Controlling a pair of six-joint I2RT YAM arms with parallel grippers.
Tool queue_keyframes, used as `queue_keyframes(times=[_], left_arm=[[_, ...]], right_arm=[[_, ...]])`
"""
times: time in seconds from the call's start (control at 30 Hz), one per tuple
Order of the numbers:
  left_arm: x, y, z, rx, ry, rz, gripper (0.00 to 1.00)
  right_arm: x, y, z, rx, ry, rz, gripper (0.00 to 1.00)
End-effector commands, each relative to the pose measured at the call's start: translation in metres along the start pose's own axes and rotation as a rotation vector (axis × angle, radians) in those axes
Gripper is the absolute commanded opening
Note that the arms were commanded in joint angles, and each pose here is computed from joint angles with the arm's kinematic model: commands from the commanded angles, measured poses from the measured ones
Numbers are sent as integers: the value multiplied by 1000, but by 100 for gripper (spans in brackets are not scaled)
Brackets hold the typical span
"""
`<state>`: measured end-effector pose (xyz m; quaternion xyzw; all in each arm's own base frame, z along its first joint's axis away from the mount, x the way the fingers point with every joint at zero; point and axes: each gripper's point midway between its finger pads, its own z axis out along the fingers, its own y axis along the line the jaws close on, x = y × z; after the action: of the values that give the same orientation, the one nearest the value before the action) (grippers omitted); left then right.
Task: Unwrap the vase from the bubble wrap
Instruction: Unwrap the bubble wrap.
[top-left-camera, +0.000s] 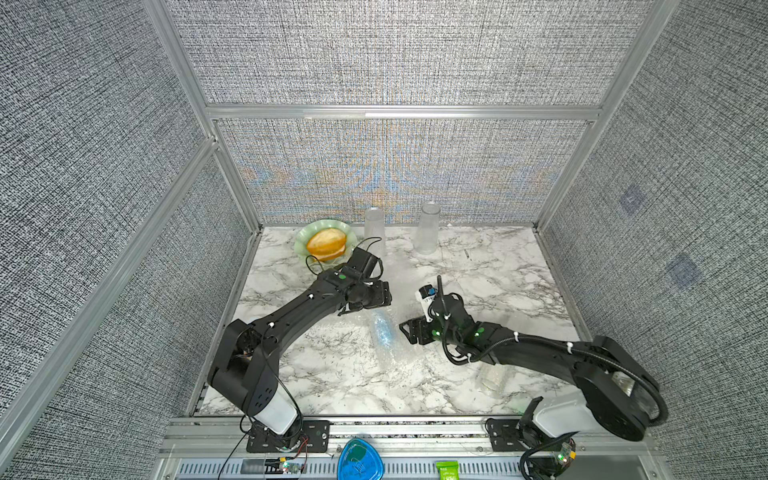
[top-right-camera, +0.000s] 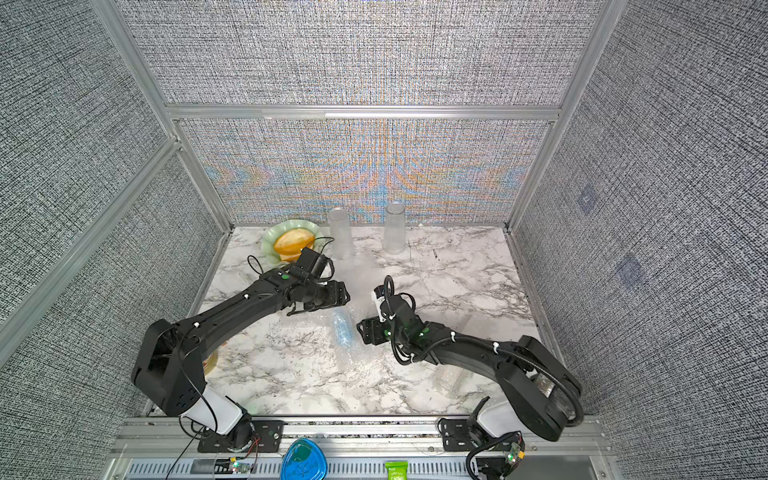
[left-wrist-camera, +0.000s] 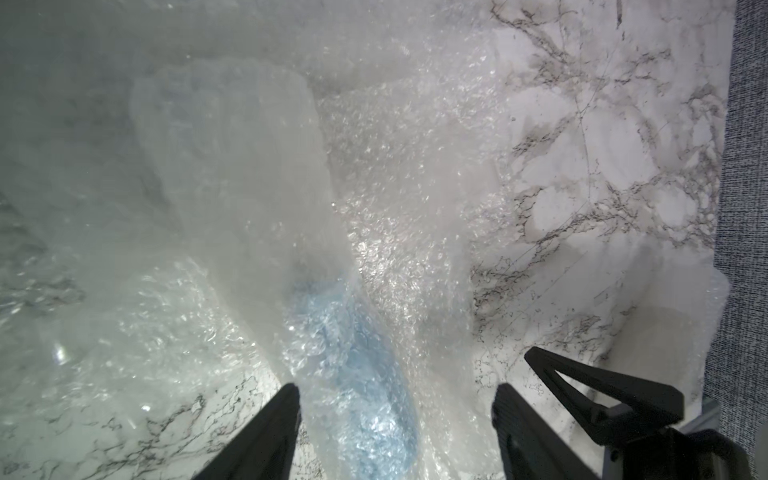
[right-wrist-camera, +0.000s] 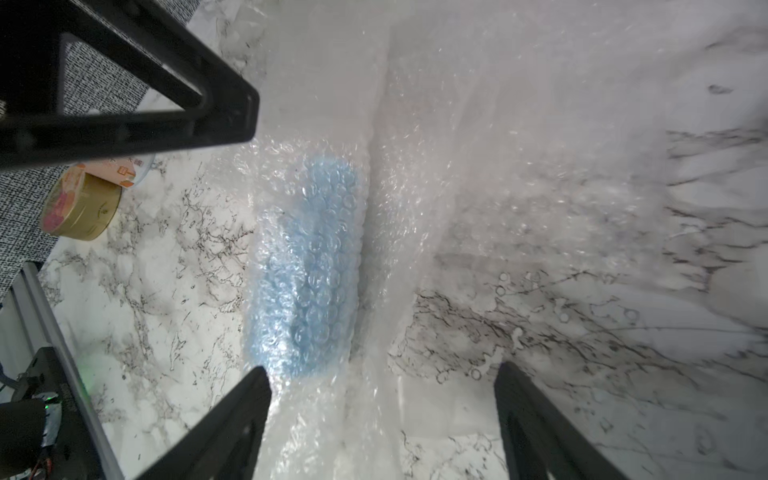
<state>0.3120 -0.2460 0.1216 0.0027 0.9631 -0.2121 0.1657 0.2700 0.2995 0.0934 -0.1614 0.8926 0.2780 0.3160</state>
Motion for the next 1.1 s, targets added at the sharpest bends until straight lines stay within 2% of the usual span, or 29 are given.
queue_keyframes(times=[0.0, 0.27, 0.43, 0.5, 0.57, 0.6, 0.73, 1.07], left_arm=[[-3, 4, 10, -13, -15, -20, 75], [8, 23, 29, -113, 60, -51, 73], [12, 27, 33, -123, 70, -60, 72], [13, 28, 31, -123, 68, -62, 72], [14, 30, 28, -126, 62, -65, 72], [14, 31, 27, -129, 60, -66, 72], [17, 38, 22, -143, 56, -79, 72], [25, 49, 17, -86, 33, -128, 72]], right_arm=[[9, 2, 12, -21, 70, -1, 78], [-1, -5, 40, -30, 104, 11, 73], [4, -7, 57, -48, 150, 23, 63], [5, -5, 60, -59, 155, 26, 55], [8, -7, 62, -57, 164, 24, 41], [-5, -1, 62, -69, 142, 15, 35], [-15, 6, 56, -80, 121, 1, 10], [-48, 14, 21, -38, 20, 40, 0]])
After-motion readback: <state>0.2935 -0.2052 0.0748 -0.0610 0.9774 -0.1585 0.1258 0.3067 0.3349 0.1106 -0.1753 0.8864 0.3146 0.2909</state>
